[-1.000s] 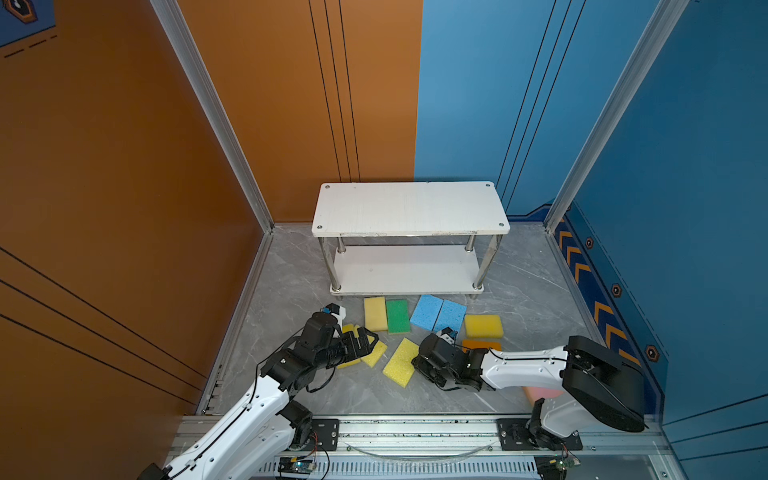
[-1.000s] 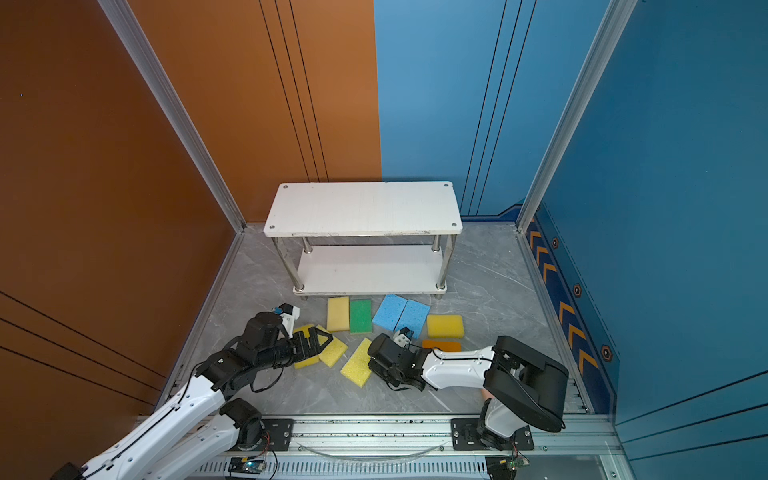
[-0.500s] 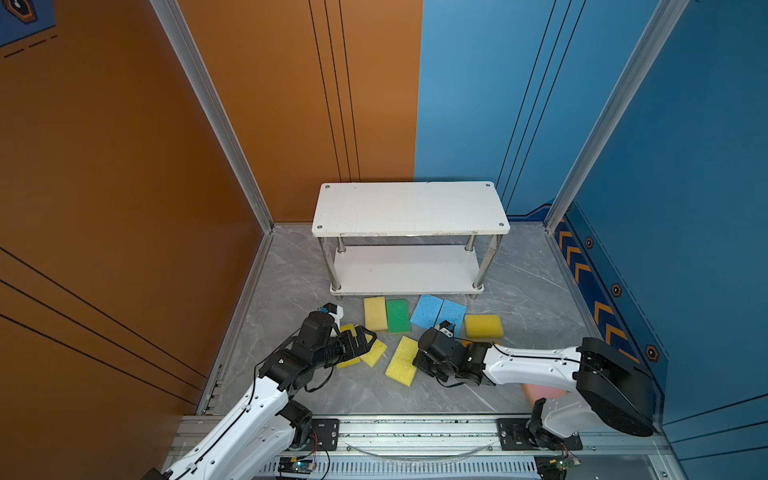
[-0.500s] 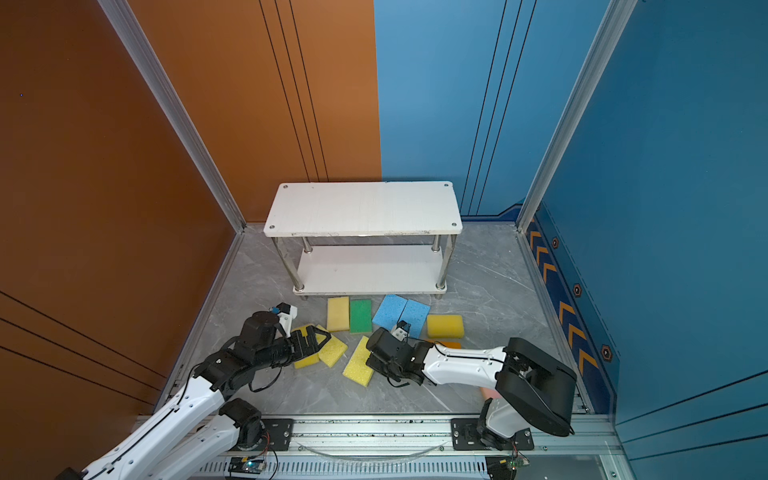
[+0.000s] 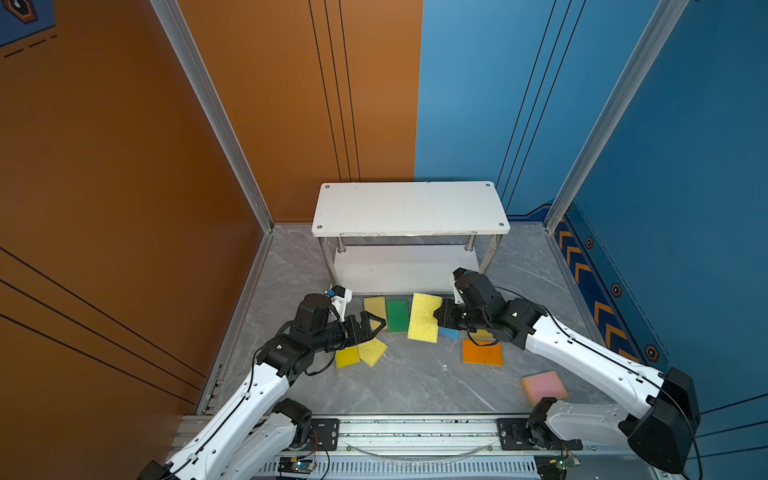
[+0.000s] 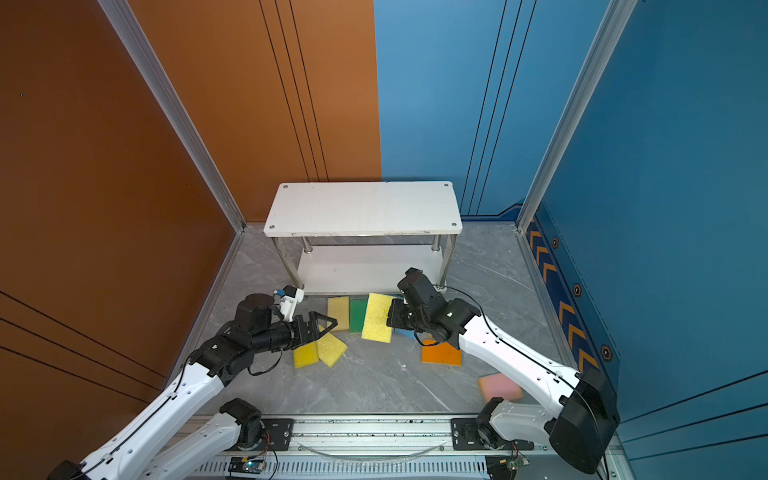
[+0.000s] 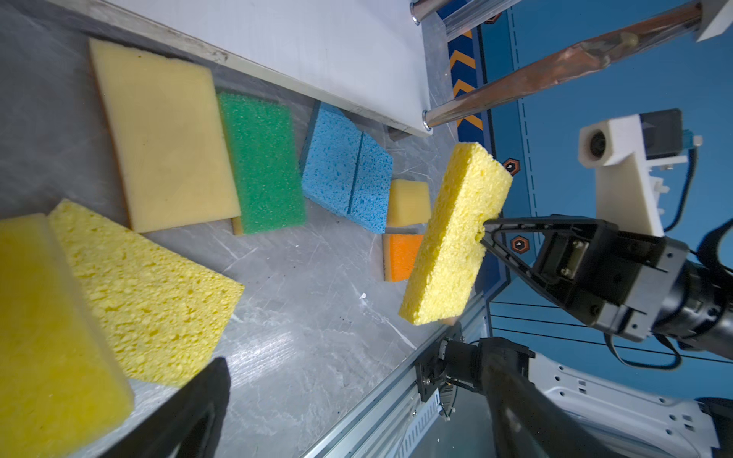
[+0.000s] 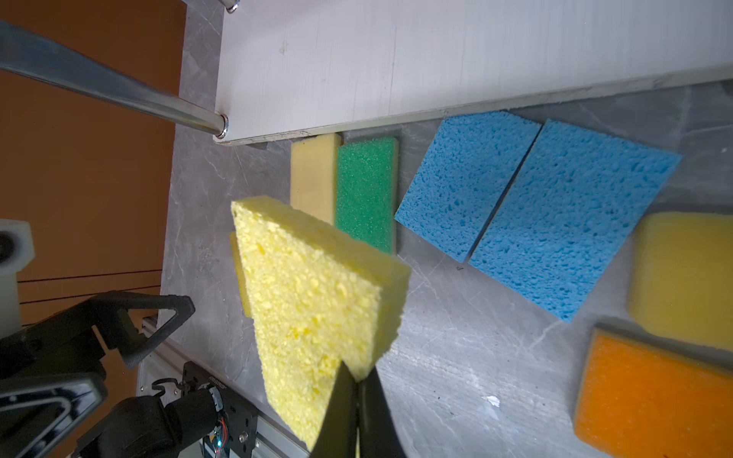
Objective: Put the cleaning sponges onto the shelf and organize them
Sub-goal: 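Lift the yellow sponge upright with the right gripper toward the left gripper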
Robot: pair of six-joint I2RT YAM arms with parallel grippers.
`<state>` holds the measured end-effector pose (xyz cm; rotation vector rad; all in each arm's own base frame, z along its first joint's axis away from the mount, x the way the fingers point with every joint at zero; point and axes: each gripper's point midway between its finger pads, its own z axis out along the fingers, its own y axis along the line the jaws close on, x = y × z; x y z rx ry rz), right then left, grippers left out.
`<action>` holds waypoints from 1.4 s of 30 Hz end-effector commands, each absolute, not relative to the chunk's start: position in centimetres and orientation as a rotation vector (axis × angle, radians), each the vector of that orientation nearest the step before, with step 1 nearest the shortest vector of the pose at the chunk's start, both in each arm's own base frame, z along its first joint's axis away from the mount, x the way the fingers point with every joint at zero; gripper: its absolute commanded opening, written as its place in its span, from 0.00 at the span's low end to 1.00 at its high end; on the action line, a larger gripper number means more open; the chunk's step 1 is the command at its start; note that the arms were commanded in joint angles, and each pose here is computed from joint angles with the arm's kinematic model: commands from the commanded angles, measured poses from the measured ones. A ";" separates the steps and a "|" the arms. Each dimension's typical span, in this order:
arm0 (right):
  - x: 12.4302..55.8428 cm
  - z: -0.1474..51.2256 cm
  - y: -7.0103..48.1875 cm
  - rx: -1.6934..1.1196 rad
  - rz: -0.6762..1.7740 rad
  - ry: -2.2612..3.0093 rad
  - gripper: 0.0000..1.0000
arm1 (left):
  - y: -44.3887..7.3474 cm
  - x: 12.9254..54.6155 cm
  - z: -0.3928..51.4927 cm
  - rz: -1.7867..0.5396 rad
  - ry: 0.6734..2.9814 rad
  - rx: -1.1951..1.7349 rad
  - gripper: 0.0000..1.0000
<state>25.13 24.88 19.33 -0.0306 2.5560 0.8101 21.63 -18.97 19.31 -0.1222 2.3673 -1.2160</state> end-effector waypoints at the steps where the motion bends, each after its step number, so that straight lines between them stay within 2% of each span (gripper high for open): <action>1: 22.9 20.3 25.2 -0.315 0.939 2.602 0.00 | -21.3 21.8 23.0 -1.458 2.219 -0.009 0.99; 4: 22.4 21.7 26.3 -0.416 1.053 2.579 0.00 | -22.4 22.1 24.1 -1.553 2.161 0.023 0.97; 13: 21.9 25.0 29.1 -0.565 1.214 2.514 0.00 | -25.0 22.2 25.2 -1.591 2.146 0.128 0.95; 18: 21.6 25.5 30.3 -0.614 1.242 2.506 0.00 | -25.6 22.7 25.8 -1.606 2.112 0.124 0.87; 19: 21.6 25.6 30.4 -0.618 1.243 2.505 0.00 | -25.7 22.7 25.9 -1.612 2.107 0.124 0.79; 22: 21.8 25.7 30.5 -0.615 1.239 2.501 0.00 | -25.9 22.8 26.0 -1.616 2.103 0.128 0.64; 28: 22.1 25.5 30.7 -0.609 1.234 2.508 0.00 | -25.8 22.8 26.1 -1.618 2.092 0.122 0.38; 32: 22.1 25.4 30.9 -0.612 1.230 2.513 0.00 | -25.7 23.0 26.1 -1.621 2.086 0.108 0.23; 36: 22.2 25.6 30.9 -0.604 1.227 2.506 0.00 | -25.6 23.3 26.4 -1.637 2.064 0.091 0.17; 38: 22.3 25.9 30.7 -0.587 1.228 2.498 0.14 | -25.4 23.6 26.7 -1.642 2.048 0.064 0.13; 40: 22.3 26.2 30.4 -0.560 1.232 2.483 0.32 | -25.0 24.1 27.2 -1.657 2.020 0.029 0.10; 42: 22.2 26.6 30.2 -0.534 1.243 2.460 0.40 | -24.7 24.5 27.6 -1.671 2.007 0.004 0.10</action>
